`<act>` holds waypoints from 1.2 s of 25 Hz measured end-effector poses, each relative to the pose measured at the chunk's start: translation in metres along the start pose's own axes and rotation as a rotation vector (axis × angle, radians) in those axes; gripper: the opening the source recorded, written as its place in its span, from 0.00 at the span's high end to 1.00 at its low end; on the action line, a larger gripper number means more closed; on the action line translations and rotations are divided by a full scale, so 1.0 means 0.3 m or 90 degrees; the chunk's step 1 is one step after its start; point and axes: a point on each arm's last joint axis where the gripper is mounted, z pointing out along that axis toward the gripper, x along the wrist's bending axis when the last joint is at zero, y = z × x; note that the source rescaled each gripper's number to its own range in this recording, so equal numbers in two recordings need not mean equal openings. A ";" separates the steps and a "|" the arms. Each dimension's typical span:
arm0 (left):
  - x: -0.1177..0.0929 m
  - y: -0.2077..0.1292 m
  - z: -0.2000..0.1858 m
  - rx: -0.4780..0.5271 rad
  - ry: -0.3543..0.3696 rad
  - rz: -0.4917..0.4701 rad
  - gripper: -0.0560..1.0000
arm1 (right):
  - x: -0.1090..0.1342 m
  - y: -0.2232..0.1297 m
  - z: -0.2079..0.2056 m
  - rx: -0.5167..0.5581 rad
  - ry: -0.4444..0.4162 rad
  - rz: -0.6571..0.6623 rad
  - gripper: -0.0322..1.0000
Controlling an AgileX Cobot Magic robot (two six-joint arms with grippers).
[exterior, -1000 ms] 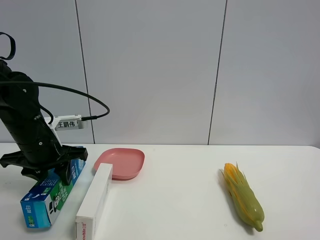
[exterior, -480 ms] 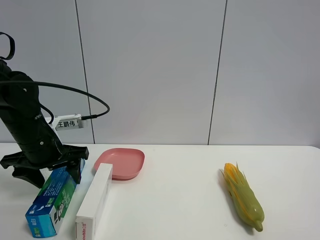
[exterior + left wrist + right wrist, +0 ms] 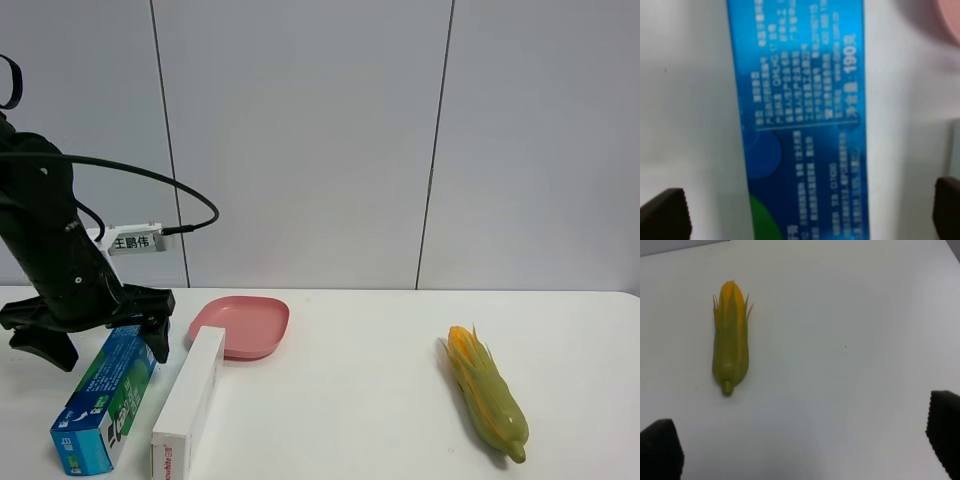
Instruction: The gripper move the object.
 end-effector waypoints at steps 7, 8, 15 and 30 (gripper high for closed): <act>-0.014 0.040 -0.167 -0.088 -0.028 0.016 0.01 | 0.000 0.000 0.000 0.000 0.000 0.000 0.00; -0.015 0.043 -0.191 -0.100 -0.032 0.016 0.01 | 0.000 0.000 0.000 0.000 0.000 0.000 0.00; -0.016 0.052 -0.374 -0.185 -0.048 0.040 0.01 | 0.000 0.000 0.000 0.000 0.000 0.000 0.00; 0.180 0.034 -0.637 -0.276 0.087 0.122 0.01 | 0.000 0.000 0.000 0.000 0.000 0.000 0.00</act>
